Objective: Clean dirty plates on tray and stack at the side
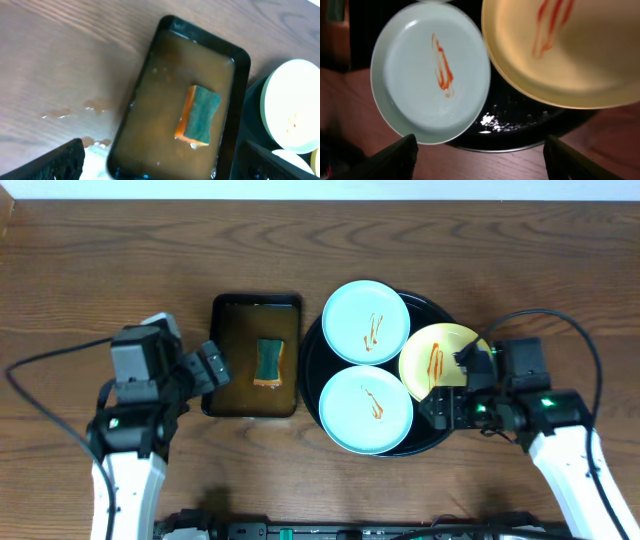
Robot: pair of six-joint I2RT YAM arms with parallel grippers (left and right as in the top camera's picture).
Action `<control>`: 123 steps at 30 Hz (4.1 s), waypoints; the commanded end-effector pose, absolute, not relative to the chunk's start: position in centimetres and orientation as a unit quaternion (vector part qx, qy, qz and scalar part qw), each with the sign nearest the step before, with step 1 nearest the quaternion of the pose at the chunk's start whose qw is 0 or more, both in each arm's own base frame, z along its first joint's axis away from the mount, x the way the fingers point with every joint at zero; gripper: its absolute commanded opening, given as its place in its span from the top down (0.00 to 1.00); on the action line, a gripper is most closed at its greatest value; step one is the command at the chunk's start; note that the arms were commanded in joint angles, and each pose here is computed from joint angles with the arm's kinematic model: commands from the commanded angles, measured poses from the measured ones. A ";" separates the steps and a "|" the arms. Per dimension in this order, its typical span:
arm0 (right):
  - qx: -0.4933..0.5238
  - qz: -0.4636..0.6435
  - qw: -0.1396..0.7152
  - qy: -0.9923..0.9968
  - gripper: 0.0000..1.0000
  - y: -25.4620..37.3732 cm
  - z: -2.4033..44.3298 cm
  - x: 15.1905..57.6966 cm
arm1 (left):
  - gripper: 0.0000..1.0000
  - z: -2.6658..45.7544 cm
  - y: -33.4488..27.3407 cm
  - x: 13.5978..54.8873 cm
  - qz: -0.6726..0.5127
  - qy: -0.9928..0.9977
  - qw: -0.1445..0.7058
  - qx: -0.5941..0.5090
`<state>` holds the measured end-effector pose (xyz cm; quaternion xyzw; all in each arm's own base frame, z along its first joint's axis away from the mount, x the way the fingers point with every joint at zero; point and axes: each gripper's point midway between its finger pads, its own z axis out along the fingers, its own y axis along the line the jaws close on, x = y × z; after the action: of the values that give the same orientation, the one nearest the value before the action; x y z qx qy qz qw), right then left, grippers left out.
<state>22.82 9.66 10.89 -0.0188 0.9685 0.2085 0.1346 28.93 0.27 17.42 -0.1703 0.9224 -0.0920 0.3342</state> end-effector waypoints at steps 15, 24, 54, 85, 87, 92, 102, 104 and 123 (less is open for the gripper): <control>0.035 0.206 0.031 0.978 0.41 13.0 2.6 23.5 | 0.02 10.1 -7.6 33.7 -0.081 0.959 0.264 -0.055; 0.036 0.194 0.014 0.980 0.55 13.5 1.0 23.4 | 0.02 6.3 -9.8 34.3 -0.078 0.970 0.230 -0.029; 0.041 0.183 0.023 0.982 0.81 13.2 0.9 23.8 | 0.39 2.0 -8.6 35.3 -0.026 0.977 0.210 -0.037; 0.041 0.182 0.022 0.982 0.94 13.1 0.9 23.7 | 0.93 5.5 -9.0 35.8 -0.044 0.966 0.253 -0.035; 0.041 0.183 0.023 0.982 0.99 13.2 0.9 23.8 | 0.93 5.5 -9.0 35.9 -0.044 0.966 0.253 -0.035; 0.041 0.183 0.023 0.982 0.99 13.2 0.9 23.8 | 0.93 5.7 -9.1 36.2 -0.046 0.964 0.261 -0.034; 0.038 0.185 0.043 0.981 0.99 13.3 1.0 24.7 | 0.93 13.5 -10.0 39.8 -0.073 0.911 0.406 0.004; 0.037 0.183 0.051 0.981 0.99 13.2 1.0 25.1 | 0.92 14.9 -10.0 39.9 -0.078 0.902 0.424 0.003; 0.035 0.183 0.063 0.980 0.99 13.3 1.1 25.6 | 0.92 20.2 -9.9 39.3 -0.090 0.869 0.486 0.008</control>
<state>25.81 13.30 1.37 0.0397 0.9789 0.1901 0.0640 38.84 -10.10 18.71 0.0047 0.8789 -0.0967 0.4672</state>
